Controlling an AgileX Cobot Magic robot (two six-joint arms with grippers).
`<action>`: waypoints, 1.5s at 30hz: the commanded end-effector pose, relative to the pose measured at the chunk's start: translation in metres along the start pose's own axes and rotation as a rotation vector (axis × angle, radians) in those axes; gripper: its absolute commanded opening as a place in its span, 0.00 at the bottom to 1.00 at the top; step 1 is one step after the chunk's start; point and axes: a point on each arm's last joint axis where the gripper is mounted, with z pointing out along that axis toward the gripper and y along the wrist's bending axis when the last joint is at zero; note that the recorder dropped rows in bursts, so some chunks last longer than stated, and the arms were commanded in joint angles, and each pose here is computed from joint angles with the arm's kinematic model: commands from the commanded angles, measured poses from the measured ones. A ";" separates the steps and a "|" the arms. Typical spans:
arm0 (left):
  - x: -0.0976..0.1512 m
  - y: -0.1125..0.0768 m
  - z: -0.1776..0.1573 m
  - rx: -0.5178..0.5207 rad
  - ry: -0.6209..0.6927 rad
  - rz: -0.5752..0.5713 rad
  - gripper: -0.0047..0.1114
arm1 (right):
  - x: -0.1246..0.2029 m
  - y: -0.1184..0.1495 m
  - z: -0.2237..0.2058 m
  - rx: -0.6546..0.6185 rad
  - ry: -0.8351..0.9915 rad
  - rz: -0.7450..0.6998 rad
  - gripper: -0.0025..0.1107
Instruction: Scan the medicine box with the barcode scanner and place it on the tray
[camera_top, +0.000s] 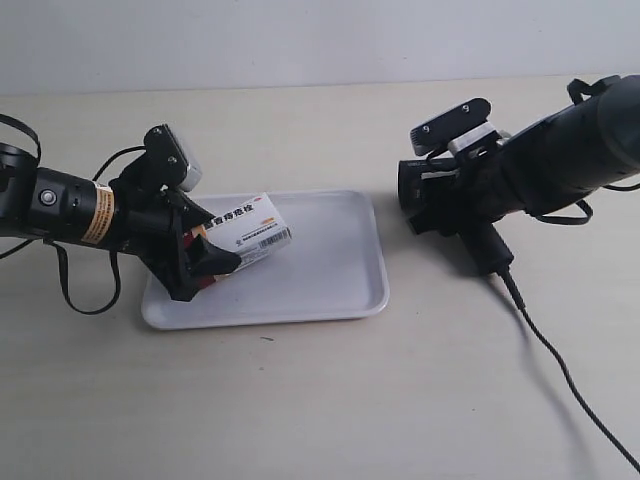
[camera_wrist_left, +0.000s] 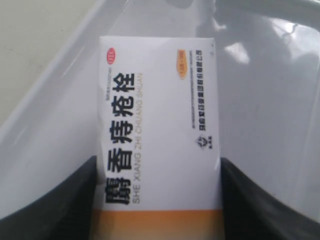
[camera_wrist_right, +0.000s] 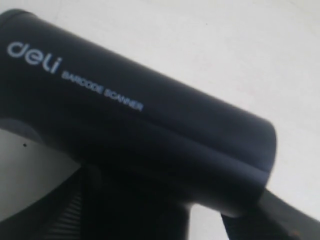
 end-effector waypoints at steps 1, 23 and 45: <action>-0.002 0.003 -0.001 -0.017 -0.005 -0.009 0.08 | 0.003 0.002 0.007 -0.005 0.016 0.018 0.02; -0.003 0.001 -0.002 0.004 -0.004 0.022 0.94 | 0.002 0.009 0.004 -0.091 0.019 0.087 0.72; -0.081 -0.039 -0.125 -0.096 -0.209 -0.042 0.57 | -0.017 -0.034 -0.225 -0.069 -0.566 0.180 0.59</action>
